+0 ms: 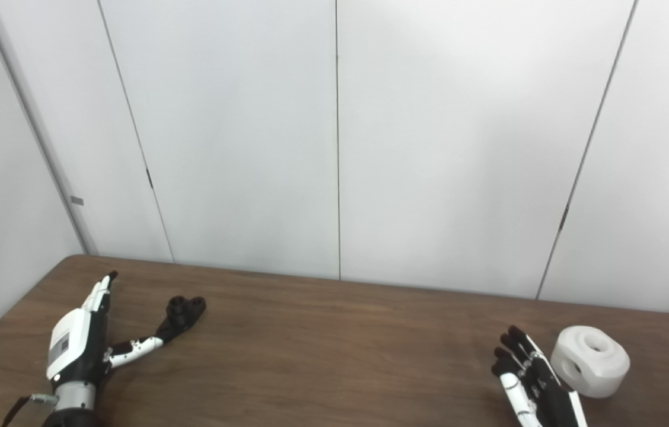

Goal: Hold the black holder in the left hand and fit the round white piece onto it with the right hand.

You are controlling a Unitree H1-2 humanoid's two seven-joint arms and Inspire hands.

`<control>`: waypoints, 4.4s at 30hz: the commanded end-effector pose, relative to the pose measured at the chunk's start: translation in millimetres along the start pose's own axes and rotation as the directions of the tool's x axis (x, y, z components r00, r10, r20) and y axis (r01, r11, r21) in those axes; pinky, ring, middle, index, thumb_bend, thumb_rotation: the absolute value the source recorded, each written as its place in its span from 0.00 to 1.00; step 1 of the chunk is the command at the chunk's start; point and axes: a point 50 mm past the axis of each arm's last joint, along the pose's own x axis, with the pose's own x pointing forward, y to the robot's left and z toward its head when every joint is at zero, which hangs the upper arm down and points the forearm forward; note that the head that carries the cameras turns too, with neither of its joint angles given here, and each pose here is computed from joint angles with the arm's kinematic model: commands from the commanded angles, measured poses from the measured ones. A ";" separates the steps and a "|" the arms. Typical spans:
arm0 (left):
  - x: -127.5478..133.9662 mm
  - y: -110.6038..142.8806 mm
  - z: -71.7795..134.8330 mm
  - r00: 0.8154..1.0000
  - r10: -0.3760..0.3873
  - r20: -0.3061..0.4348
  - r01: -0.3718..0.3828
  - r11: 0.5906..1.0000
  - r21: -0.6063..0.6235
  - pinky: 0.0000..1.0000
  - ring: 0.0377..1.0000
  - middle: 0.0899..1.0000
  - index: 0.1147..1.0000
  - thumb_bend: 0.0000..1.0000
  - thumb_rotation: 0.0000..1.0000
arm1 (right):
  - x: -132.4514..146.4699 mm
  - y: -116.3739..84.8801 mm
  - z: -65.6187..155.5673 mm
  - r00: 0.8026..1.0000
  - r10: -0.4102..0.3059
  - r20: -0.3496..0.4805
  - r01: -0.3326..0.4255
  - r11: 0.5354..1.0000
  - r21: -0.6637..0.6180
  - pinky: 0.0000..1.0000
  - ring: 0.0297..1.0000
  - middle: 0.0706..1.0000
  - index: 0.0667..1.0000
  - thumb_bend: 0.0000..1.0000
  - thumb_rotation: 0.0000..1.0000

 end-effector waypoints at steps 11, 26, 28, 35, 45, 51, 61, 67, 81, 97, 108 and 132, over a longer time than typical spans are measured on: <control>15.8 1.1 0.9 0.986 -0.155 -0.057 0.156 0.988 0.022 0.95 0.99 0.99 0.96 1.00 0.42 | 3.6 2.3 12.5 0.999 0.009 0.050 -0.010 1.000 0.013 0.80 0.85 0.87 0.86 0.33 0.54; 16.3 -10.9 4.7 0.965 -0.251 -0.073 0.255 0.965 0.060 0.98 1.00 1.00 0.95 1.00 0.41 | 2.8 4.8 13.6 0.998 0.011 0.055 -0.012 1.000 0.016 0.78 0.83 0.85 0.85 0.35 0.53; 16.7 -12.1 5.7 0.963 -0.258 -0.076 0.263 0.963 0.065 0.98 1.00 0.99 0.95 1.00 0.41 | 2.8 4.8 13.4 0.998 0.013 0.056 -0.014 1.000 0.021 0.79 0.84 0.86 0.86 0.35 0.54; 18.5 -15.8 7.0 0.963 -0.260 -0.077 0.265 0.963 0.058 0.95 0.99 0.98 0.91 1.00 0.36 | 2.2 6.3 13.8 0.998 0.018 0.066 -0.018 1.000 0.008 0.78 0.83 0.85 0.86 0.36 0.57; 20.9 -20.2 13.1 0.969 -0.243 -0.035 0.244 0.969 0.044 0.88 0.95 0.94 0.85 1.00 0.37 | 2.9 8.7 13.7 0.998 0.008 0.059 -0.010 1.000 0.025 0.77 0.83 0.85 0.85 0.37 0.55; 19.7 -24.7 18.8 0.966 -0.257 -0.027 0.258 0.965 0.053 0.91 0.96 0.92 0.83 1.00 0.35 | 1.8 9.4 13.8 0.998 0.013 0.059 -0.013 1.000 0.014 0.77 0.83 0.85 0.85 0.34 0.54; 16.2 -31.3 25.5 0.964 -0.267 0.003 0.266 0.962 0.057 0.92 0.94 0.90 0.81 1.00 0.34 | 2.1 13.0 13.2 0.998 0.019 0.058 -0.021 0.999 0.028 0.77 0.83 0.85 0.86 0.34 0.53; 15.7 -33.1 28.1 0.973 -0.228 0.042 0.227 0.974 0.026 0.85 0.89 0.85 0.75 0.98 0.28 | 2.2 12.9 14.1 0.998 0.017 0.057 -0.019 0.999 0.033 0.77 0.83 0.85 0.86 0.36 0.55; 16.6 -28.2 27.9 0.990 -0.071 0.120 0.074 0.997 -0.026 0.53 0.55 0.55 0.58 0.92 0.12 | 0.9 9.4 19.4 0.998 0.012 0.062 -0.015 0.999 0.038 0.77 0.84 0.85 0.85 0.34 0.56; 15.3 -25.6 32.0 0.984 0.007 0.176 0.003 0.998 -0.056 0.34 0.39 0.42 0.44 0.52 0.00 | 0.1 4.2 27.4 0.996 0.005 0.090 -0.009 0.999 0.043 0.75 0.82 0.85 0.85 0.39 0.59; 13.7 -26.4 33.6 0.980 0.019 0.197 -0.008 0.998 -0.057 0.36 0.39 0.42 0.44 0.52 0.00 | 0.5 4.1 28.5 0.996 -0.001 0.091 -0.003 0.999 0.051 0.76 0.84 0.85 0.84 0.37 0.58; 11.1 -31.6 27.7 0.991 -0.048 0.121 0.043 0.998 0.044 0.75 0.84 0.88 0.90 0.99 0.27 | 2.2 3.2 28.0 0.996 -0.007 0.085 0.002 0.998 0.062 0.78 0.83 0.85 0.84 0.35 0.56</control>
